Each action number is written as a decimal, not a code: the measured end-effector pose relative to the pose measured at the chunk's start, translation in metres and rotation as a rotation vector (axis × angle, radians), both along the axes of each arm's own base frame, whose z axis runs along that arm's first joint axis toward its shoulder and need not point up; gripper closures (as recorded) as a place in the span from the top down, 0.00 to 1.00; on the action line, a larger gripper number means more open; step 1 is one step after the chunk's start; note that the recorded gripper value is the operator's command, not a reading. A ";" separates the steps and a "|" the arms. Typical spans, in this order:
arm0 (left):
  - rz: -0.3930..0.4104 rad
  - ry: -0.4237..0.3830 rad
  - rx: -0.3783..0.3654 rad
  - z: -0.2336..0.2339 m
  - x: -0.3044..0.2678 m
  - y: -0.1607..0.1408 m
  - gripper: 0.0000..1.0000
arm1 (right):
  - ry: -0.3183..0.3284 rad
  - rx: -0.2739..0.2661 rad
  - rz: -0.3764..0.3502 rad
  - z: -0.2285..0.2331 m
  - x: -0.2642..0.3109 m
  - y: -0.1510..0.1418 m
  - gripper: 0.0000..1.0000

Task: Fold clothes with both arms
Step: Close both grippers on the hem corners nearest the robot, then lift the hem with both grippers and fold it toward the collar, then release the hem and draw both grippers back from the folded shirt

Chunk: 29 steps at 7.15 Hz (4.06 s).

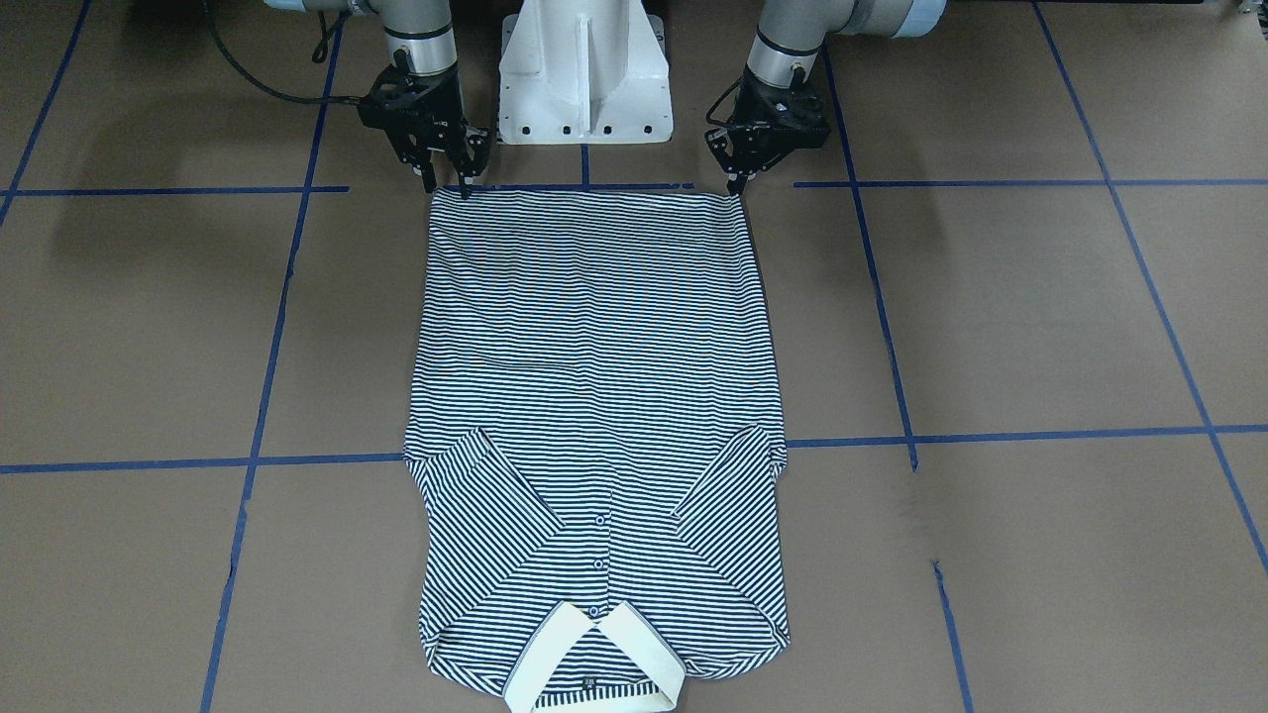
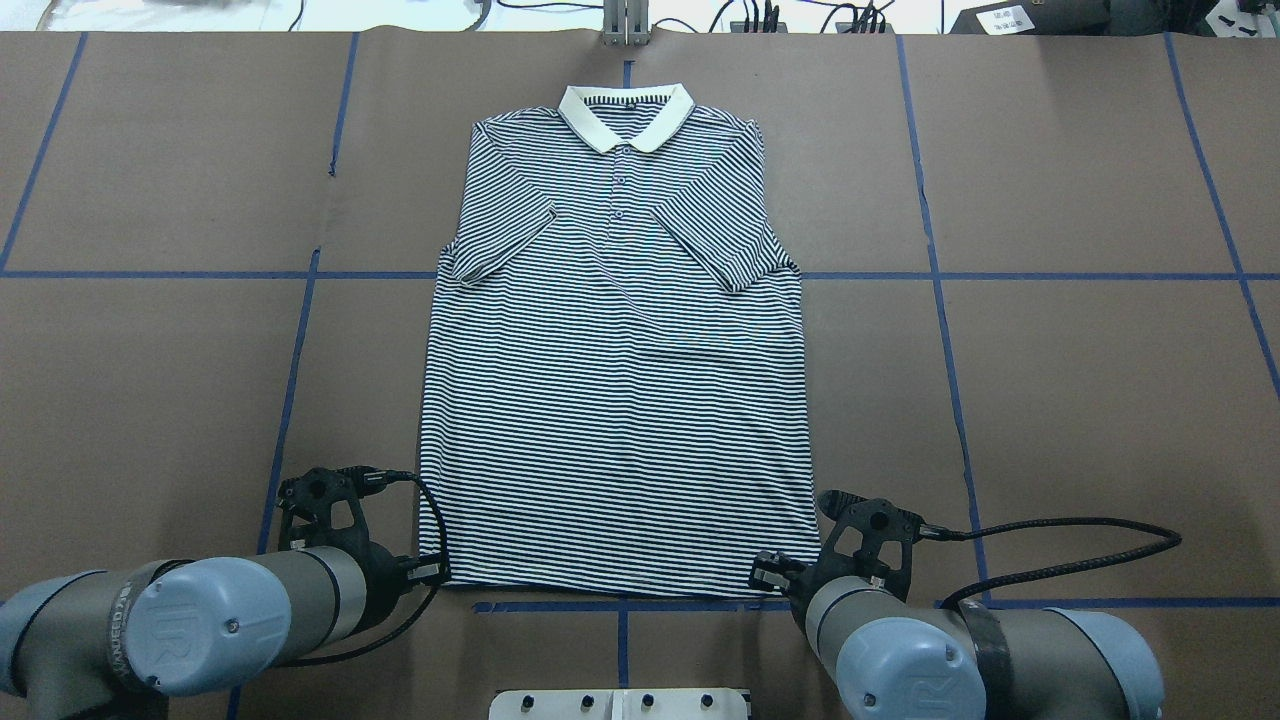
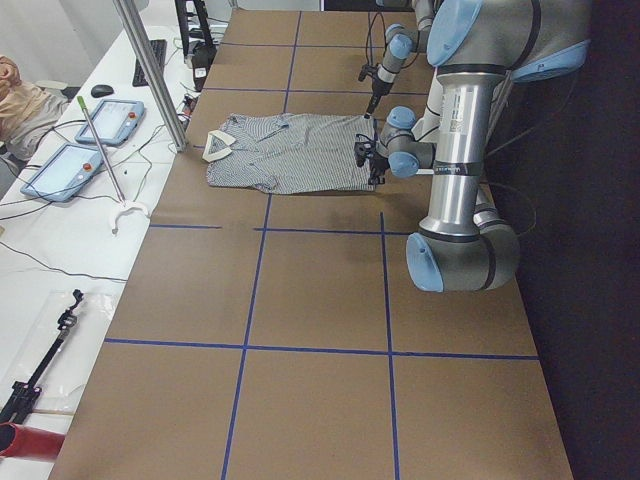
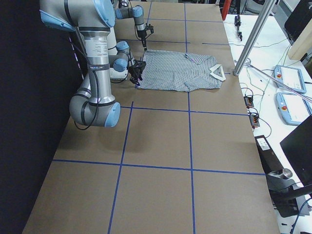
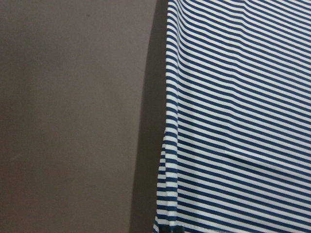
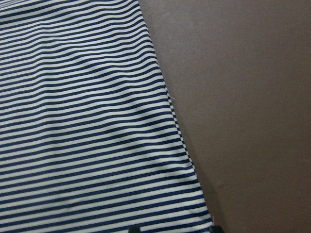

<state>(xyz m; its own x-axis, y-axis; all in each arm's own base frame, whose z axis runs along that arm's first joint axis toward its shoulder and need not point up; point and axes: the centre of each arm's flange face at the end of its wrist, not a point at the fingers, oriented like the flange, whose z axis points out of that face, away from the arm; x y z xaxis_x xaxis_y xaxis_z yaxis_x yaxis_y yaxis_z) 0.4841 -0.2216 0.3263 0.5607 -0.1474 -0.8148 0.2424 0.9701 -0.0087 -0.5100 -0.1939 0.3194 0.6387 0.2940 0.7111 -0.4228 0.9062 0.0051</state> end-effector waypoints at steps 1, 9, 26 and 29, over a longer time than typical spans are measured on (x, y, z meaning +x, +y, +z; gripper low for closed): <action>0.002 0.002 -0.001 -0.001 0.000 0.000 0.00 | 0.014 0.003 0.003 0.005 -0.002 -0.001 0.54; 0.009 0.016 -0.003 -0.007 -0.003 0.001 0.00 | 0.011 0.016 0.011 -0.001 0.006 -0.004 0.00; -0.041 -0.177 0.277 -0.054 -0.071 -0.355 0.00 | 0.026 0.047 0.076 -0.044 0.064 -0.413 0.00; -0.034 -0.180 0.278 -0.025 -0.049 -0.368 0.04 | 0.041 0.050 0.086 -0.029 0.050 -0.430 0.14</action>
